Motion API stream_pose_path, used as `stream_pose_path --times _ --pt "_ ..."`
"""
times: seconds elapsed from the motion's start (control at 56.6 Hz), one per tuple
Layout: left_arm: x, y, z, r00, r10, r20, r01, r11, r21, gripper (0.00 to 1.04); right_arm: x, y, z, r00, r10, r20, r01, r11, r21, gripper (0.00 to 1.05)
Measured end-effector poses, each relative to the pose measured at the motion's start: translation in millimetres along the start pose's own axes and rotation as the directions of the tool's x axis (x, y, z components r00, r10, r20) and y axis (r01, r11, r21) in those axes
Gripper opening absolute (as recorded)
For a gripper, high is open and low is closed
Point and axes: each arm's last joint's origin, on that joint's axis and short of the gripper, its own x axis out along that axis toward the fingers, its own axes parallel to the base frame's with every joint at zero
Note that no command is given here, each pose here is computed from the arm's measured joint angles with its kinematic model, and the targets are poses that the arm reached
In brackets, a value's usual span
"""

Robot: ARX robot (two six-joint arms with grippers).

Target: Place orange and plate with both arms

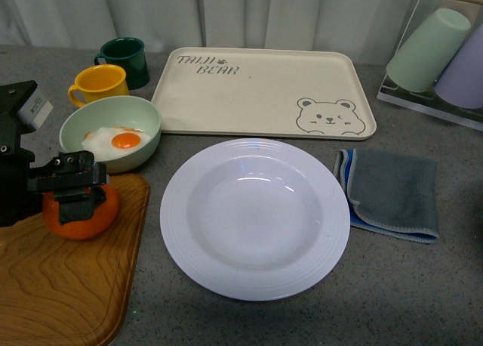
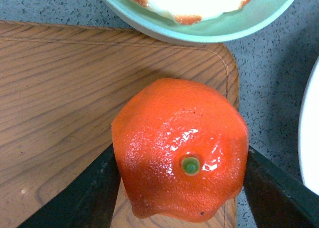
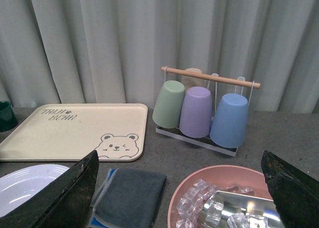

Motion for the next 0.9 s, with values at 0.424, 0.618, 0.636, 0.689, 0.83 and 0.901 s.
stream_pose_path --times 0.424,0.618,0.636,0.689,0.83,0.901 --pt "-32 -67 11 0.983 -0.164 0.078 0.155 0.982 0.109 0.49 0 0 0 1.000 0.000 0.000 0.000 1.000 0.000 0.95" --pt "-18 -111 0 0.978 -0.205 0.035 0.195 0.963 0.185 0.49 0 0 0 1.000 0.000 0.000 0.000 1.000 0.000 0.95" --pt "-16 -117 -1 0.977 -0.211 0.032 0.201 0.961 0.192 0.49 0 0 0 1.000 0.000 0.000 0.000 1.000 0.000 0.95" --pt "-14 -125 -2 0.976 -0.218 0.029 0.208 0.957 0.204 0.49 0 0 0 1.000 0.000 0.000 0.000 1.000 0.000 0.95" --pt "-1 -145 -2 0.976 -0.216 0.022 0.205 0.951 0.233 0.49 0 0 0 1.000 0.000 0.000 0.000 1.000 0.000 0.95" --pt "6 -151 -4 0.981 -0.193 0.018 0.183 0.953 0.243 0.49 0 0 0 1.000 0.000 0.000 0.000 1.000 0.000 0.95"
